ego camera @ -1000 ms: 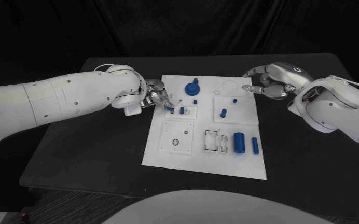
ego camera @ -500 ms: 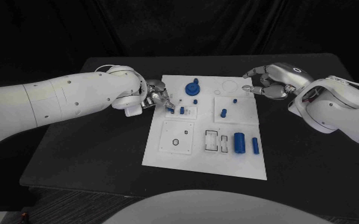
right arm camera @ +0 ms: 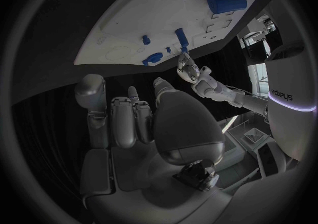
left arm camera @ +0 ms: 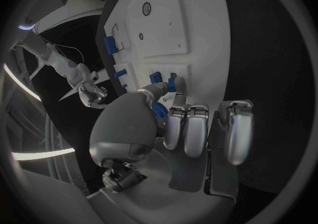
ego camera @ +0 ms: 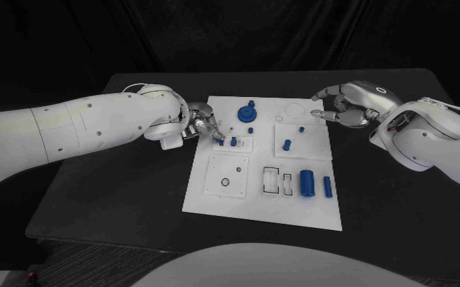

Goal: Assemble the parts on the task board

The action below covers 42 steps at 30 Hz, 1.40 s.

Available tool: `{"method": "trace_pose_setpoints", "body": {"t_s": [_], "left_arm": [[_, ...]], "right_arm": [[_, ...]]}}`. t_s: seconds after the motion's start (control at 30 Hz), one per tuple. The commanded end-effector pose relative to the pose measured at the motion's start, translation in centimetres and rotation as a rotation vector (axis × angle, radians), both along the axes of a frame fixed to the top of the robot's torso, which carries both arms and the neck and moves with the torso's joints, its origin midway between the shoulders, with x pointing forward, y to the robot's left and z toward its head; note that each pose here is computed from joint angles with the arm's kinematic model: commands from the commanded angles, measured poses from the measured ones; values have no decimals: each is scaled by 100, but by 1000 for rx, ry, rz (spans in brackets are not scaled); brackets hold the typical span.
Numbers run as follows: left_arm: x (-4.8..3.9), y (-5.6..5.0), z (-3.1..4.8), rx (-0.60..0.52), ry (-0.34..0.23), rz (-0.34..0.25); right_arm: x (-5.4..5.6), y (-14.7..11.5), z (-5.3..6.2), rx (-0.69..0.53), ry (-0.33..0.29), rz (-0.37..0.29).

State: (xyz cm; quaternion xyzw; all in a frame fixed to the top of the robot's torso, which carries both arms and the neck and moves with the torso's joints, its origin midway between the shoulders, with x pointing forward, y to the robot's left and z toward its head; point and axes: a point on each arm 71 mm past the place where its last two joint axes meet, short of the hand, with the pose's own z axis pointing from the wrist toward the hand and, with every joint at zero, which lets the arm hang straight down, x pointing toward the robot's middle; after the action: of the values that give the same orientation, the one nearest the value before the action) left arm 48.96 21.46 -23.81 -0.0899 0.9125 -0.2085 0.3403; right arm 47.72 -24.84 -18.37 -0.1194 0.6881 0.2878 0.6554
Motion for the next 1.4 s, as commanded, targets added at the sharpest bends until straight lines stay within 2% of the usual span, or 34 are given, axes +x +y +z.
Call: {"method": "trace_pose_setpoints", "body": {"t_s": [0.03, 1.4], "left_arm": [[-58, -21, -90, 16, 38, -19], [-102, 14, -133, 29, 58, -14]], "right_arm": [[-4, -6, -13, -2, 7, -6], [-8, -22, -50, -8, 21, -16]]}}
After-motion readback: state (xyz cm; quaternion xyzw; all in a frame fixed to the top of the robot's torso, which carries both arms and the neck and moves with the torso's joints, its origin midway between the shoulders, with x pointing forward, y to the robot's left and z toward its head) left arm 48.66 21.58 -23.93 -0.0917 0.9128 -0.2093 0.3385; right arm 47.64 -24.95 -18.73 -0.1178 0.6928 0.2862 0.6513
